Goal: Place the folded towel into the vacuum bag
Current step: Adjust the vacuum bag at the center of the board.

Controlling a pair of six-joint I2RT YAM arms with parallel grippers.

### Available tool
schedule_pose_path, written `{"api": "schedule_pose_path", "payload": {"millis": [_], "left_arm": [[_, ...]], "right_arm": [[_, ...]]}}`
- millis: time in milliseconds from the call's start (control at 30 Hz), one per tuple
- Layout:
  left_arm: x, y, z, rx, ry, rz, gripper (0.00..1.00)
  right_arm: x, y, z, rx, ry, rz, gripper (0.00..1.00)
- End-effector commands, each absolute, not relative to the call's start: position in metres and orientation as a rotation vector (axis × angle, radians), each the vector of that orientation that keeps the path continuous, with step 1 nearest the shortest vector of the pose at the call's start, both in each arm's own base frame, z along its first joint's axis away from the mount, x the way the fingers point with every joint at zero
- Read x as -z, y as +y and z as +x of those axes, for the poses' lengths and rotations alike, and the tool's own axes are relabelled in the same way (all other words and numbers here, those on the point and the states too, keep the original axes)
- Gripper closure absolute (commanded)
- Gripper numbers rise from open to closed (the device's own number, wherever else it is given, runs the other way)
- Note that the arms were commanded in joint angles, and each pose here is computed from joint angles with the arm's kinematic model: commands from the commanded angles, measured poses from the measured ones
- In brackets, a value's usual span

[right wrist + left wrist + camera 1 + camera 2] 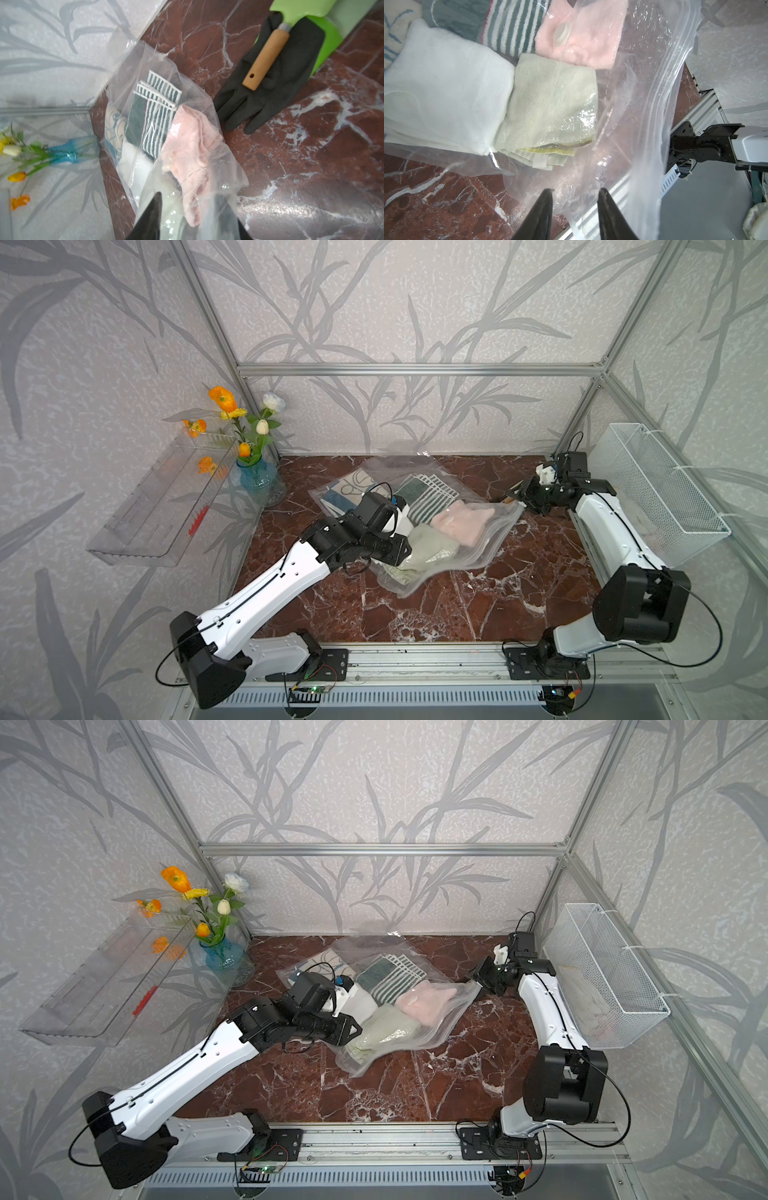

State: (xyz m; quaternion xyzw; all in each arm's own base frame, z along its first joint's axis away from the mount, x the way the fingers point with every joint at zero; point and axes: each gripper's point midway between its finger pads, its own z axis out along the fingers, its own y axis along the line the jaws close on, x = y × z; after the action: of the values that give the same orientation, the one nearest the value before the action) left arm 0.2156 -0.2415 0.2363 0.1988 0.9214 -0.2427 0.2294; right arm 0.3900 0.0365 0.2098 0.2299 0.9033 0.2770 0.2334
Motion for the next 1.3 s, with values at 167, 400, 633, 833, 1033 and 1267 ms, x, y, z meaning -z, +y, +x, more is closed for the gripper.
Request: {"api": "schedule_pose_path", "payload": {"millis": [167, 400, 633, 833, 1033, 1267], "left_arm": [[-0.227, -0.264, 0.233, 0.736, 2.543, 0.493, 0.56], [-0.178, -0.278, 0.252, 0.701, 2.622, 0.431, 0.56], [-0.12, -0.288, 0.265, 0.636, 2.731, 0.374, 0.57], [-0.072, -0.274, 0.274, 0.498, 2.787, 0.307, 0.57], [-0.035, -0.243, 0.292, 0.276, 2.806, 0.174, 0.59], [-0.029, -0.174, 0.318, -0.088, 2.798, -0.034, 0.58]], "right_arm": [[-0.237, 0.025, 0.38, -0.316, 2.524, 0.402, 0.44], [-0.236, 0.048, 0.383, -0.276, 2.505, 0.284, 0.41], [-0.151, 0.12, 0.371, -0.424, 2.719, 0.107, 0.53], [-0.087, 0.139, 0.353, -0.452, 2.859, 0.044, 0.66], [-0.035, 0.153, 0.33, -0.441, 2.991, -0.007, 0.71], [-0.011, 0.2, 0.312, -0.598, 3.048, -0.04, 0.73]]}}
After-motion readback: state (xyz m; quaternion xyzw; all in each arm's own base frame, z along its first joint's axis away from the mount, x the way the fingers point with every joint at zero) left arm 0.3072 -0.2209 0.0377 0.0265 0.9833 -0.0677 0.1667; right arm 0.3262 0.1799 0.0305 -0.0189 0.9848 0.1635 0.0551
